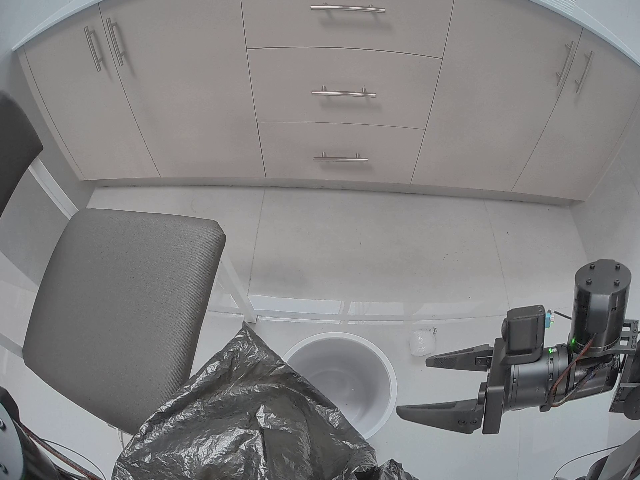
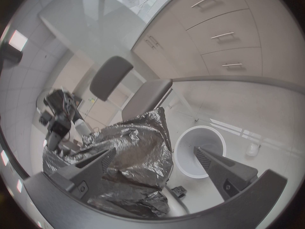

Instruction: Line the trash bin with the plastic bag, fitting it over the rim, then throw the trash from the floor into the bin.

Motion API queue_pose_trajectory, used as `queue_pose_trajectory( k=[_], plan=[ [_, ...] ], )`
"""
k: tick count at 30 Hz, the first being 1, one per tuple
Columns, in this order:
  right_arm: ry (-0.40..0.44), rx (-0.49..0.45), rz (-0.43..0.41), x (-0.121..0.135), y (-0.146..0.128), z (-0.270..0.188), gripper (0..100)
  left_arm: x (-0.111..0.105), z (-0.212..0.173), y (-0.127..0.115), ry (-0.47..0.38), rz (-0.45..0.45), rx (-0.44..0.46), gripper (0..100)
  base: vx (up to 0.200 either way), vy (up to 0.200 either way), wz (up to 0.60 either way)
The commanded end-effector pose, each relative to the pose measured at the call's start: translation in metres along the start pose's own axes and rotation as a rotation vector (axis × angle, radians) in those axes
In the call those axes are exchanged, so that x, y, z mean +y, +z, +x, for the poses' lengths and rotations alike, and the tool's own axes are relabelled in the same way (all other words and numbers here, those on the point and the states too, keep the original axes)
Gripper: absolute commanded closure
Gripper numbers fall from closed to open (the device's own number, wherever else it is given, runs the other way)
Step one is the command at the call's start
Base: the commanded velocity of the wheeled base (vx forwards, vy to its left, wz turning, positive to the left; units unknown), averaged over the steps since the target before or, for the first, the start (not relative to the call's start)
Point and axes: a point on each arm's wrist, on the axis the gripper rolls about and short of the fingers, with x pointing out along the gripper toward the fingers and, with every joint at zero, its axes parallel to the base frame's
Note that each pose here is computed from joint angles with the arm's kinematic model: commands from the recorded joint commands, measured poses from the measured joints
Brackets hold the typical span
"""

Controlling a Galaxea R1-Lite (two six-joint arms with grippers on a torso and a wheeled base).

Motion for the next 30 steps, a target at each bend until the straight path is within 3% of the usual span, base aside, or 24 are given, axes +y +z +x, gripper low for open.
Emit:
queue_pose_trajectory(
  k=[1,3,4,8,12,17,30],
  plan=[
    [-0.016,0.099,-0.062,-0.009,-0.02,0.01,0,0.006,0.003,-0.003,0.024,-0.029,0.023,100,0.0,0.0,0.0],
    [-0.032,0.138,-0.102,-0.016,-0.028,0.014,0,0.015,-0.003,-0.002,0.098,-0.05,0.003,100,0.0,0.0,0.0],
    [-0.049,0.177,-0.116,-0.025,-0.035,0.02,0,0.023,-0.012,0.002,0.177,-0.042,-0.049,100,0.0,0.0,0.0],
    [-0.072,0.248,-0.096,-0.04,-0.046,0.032,0,0.035,-0.027,0.008,0.296,-0.015,-0.134,100,0.0,0.0,0.0],
    [-0.086,0.281,-0.071,-0.051,-0.052,0.037,0,0.035,-0.036,0.012,0.306,0.004,-0.169,100,0.0,0.0,0.0],
    [-0.039,0.316,-0.036,-0.075,-0.06,0.041,0,0.034,-0.04,0.013,0.32,0.012,-0.18,100,0.0,0.0,0.0],
    [0.023,0.216,0.011,-0.092,-0.058,0.06,0,0.032,-0.04,0.013,0.313,0.016,-0.183,100,0.0,0.0,0.0]
  ],
)
